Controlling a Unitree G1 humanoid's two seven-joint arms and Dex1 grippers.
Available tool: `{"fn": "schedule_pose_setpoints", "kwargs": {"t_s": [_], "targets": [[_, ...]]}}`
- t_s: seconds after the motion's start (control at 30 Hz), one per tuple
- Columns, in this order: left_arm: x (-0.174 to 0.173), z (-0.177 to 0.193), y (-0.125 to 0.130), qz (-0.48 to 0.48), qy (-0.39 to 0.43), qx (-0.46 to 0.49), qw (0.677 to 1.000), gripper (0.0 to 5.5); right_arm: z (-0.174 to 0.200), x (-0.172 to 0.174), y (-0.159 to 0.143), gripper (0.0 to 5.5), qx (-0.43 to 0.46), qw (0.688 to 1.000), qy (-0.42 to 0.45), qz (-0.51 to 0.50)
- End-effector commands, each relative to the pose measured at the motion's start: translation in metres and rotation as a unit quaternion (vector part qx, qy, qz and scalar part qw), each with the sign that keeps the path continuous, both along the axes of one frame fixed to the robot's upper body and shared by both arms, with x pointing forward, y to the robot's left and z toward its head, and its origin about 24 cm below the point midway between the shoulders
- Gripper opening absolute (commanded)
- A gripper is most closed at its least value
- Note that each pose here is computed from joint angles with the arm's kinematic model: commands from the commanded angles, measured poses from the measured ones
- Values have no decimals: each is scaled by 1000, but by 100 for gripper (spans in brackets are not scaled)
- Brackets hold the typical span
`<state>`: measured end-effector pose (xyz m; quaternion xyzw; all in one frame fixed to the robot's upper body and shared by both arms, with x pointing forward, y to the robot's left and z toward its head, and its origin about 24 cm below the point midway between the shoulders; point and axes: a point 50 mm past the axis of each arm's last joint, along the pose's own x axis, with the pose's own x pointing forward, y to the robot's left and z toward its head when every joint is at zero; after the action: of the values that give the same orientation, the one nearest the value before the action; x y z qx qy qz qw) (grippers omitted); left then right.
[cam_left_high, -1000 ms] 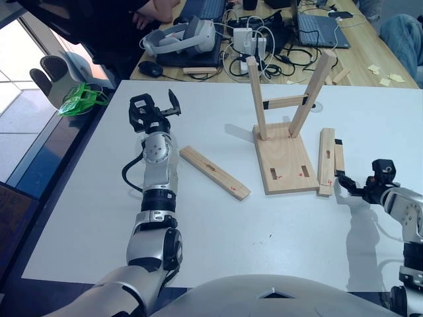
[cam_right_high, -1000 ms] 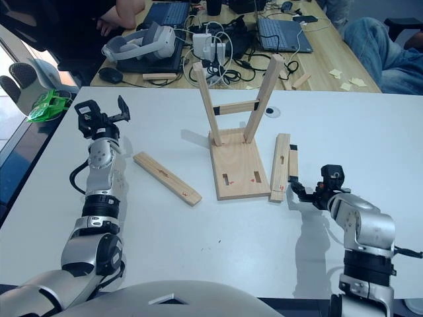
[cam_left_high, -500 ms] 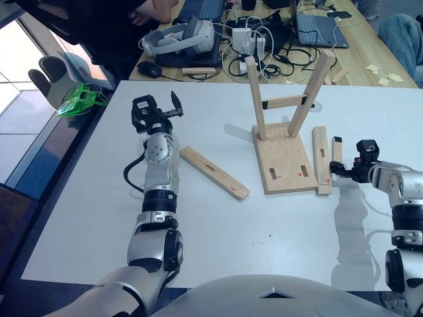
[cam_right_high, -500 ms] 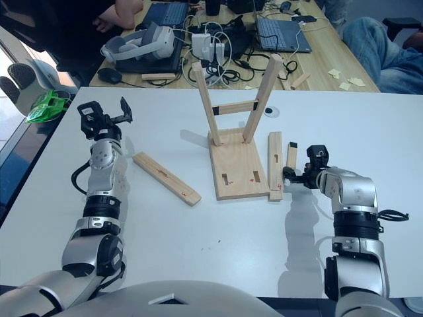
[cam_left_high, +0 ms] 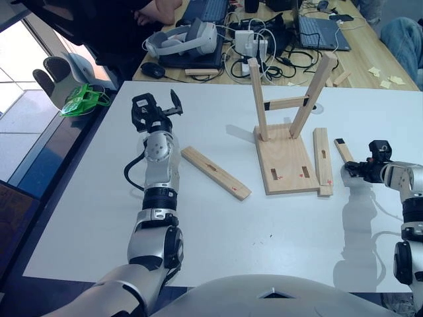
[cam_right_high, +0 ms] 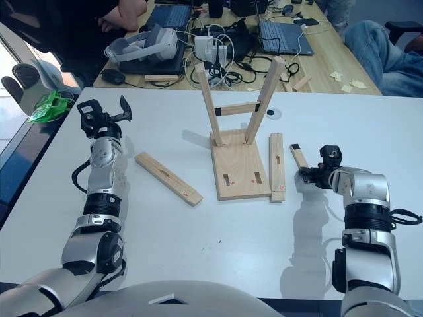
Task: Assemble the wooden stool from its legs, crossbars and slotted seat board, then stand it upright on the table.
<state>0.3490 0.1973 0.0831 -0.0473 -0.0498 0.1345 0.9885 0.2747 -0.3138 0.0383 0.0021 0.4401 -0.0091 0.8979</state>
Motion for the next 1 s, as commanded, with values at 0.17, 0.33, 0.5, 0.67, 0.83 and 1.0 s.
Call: {"fn": "schedule_pose_setpoints", "kwargs": {"t_s": [0.17, 0.33, 0.5, 0.67, 0.83, 1.0], "targets": [[6, 8, 2, 8, -5, -23, 1000, 540, -59, -49, -10, 182, 21, 991, 123, -42], [9, 20, 3, 17, -14, -58, 998, 540, -55, -38, -12, 129, 12, 996, 76, -35], [17, 59, -2, -3, -57, -83, 995, 540, -14, 6, -14, 129, -26, 994, -95, -44], [27, 124, -15, -78, -127, -113, 982, 540, 94, 65, 0, 129, -163, 928, -335, 11], [15, 181, -59, -264, -191, -222, 919, 540, 213, 86, 58, 129, -207, 789, -568, 110], [-17, 197, -90, -467, -195, -303, 808, 540, 244, 68, 146, 129, -171, 651, -667, 318]]}}
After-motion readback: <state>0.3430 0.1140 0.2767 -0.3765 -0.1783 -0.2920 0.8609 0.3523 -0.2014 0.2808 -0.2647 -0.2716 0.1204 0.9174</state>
